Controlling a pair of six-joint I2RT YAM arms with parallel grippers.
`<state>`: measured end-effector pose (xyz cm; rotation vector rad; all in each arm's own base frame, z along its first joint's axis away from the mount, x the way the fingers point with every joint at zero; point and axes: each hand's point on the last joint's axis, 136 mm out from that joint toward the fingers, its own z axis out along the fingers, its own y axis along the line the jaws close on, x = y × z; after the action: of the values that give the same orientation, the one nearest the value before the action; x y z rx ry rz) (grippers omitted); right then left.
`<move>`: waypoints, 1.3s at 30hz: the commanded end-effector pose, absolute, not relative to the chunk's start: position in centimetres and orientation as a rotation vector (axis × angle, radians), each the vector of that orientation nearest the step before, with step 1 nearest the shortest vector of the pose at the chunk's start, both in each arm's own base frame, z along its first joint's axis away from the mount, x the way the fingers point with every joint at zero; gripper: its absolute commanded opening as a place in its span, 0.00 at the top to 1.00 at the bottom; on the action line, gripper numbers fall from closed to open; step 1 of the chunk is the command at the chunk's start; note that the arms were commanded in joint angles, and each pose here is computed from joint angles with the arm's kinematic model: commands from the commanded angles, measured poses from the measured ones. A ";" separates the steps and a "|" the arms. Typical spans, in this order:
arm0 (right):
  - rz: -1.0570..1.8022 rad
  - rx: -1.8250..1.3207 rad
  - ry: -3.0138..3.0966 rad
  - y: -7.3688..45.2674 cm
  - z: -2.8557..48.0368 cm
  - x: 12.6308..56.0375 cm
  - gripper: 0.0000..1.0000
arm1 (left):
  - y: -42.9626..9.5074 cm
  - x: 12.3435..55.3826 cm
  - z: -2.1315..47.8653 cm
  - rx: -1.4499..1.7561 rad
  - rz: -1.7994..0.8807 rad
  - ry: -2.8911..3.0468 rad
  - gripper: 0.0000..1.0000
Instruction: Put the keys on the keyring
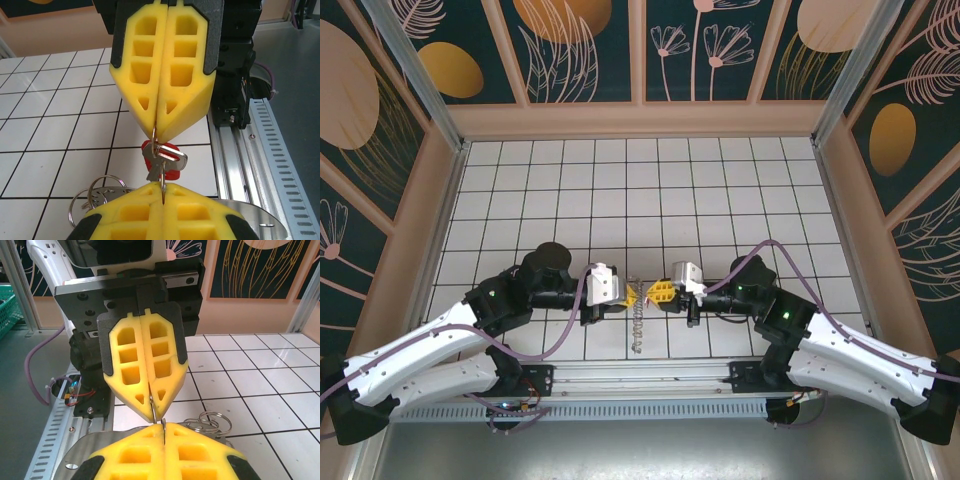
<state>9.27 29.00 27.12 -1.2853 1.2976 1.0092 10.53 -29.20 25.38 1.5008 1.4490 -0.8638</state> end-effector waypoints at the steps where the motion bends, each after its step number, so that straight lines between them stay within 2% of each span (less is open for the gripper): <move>1: 1.017 -1.274 1.291 29.0 27.6 9.3 1.00 | -29.5 10.2 28.0 1.478 -0.883 1.361 1.00; 39: 1.093 -1.334 1.276 29.4 27.3 7.9 1.00 | -29.4 10.3 28.0 1.474 -0.880 1.364 1.00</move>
<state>8.64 29.26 26.79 -1.3182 1.2925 1.0481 10.48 -29.12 25.26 1.5039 1.4550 -0.8637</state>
